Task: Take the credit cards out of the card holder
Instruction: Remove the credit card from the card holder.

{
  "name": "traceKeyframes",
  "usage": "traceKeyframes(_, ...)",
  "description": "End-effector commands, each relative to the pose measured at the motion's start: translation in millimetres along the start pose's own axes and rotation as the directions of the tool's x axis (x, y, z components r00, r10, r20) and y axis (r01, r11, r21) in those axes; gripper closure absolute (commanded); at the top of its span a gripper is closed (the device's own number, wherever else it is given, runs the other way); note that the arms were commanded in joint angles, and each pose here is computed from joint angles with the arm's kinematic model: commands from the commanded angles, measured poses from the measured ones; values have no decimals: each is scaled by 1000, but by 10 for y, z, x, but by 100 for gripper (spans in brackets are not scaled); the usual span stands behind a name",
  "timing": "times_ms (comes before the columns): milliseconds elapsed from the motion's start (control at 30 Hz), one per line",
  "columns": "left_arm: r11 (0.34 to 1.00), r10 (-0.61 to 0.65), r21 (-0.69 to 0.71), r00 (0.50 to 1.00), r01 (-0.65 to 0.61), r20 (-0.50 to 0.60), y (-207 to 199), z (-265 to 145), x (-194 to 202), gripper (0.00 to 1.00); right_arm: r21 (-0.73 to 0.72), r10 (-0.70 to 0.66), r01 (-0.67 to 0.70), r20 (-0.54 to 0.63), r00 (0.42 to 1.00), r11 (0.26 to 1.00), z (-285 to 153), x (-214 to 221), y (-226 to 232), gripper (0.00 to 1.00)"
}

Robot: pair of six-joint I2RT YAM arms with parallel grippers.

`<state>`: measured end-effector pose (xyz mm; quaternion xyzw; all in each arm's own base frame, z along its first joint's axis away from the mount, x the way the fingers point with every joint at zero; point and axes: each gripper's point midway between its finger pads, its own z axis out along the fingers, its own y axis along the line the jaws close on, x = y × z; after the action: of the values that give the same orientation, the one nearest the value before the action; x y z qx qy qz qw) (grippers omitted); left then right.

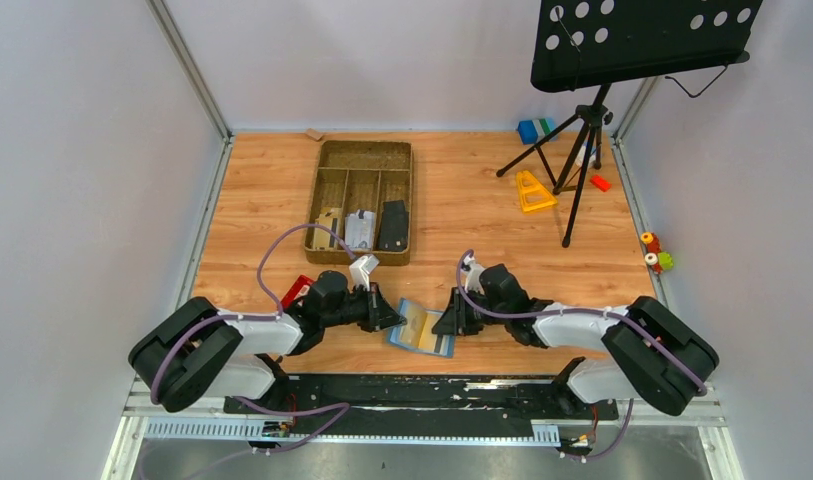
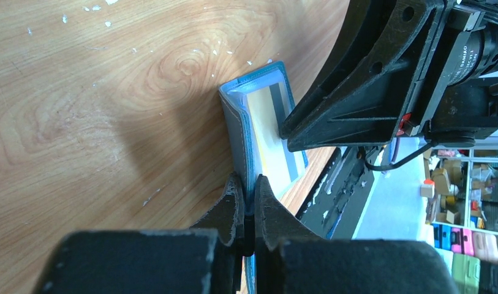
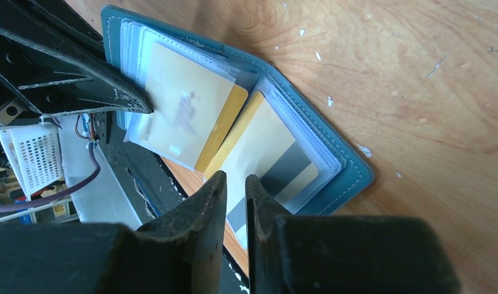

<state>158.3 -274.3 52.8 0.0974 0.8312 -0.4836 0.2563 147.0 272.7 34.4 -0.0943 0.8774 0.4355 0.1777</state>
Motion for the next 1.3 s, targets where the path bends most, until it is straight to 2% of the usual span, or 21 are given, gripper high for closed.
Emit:
traceKeyframes(0, 1000, 22, 22, 1000, -22, 6, -72, 44, -72, 96, -44, -21, 22, 28, 999, 999, 57, -135, 128, 82)
traceKeyframes(133, 999, 26, 20, 1000, -26, -13, -66, 52, -50, 79, -47, -19, 19, 7, 1000, 999, 90, -106, 112, 82)
traceKeyframes(267, 998, 29, 54, 999, -28, -15, -129, 82, -72, 67, -57, -24, 24, -4, 1000, 998, 117, -116, 134, 82)
traceKeyframes(767, 993, -3, 114, 999, 8, -37, -153, 193, -22, 48, -61, -28, 26, -33, 999, 998, 189, -87, 109, 84)
traceKeyframes(1133, 993, -24, 110, 998, 30, -52, -105, 245, 21, 46, -58, -35, 33, -32, 999, 998, 183, -89, 100, 84)
traceKeyframes(1200, 994, -27, 104, 998, 33, -55, -86, 250, 29, 51, -57, -34, 33, -31, 999, 998, 182, -93, 100, 84)
traceKeyframes(1267, 995, -29, 95, 998, 34, -55, -71, 258, 27, 64, -54, -34, 32, -30, 999, 998, 177, -95, 100, 84)
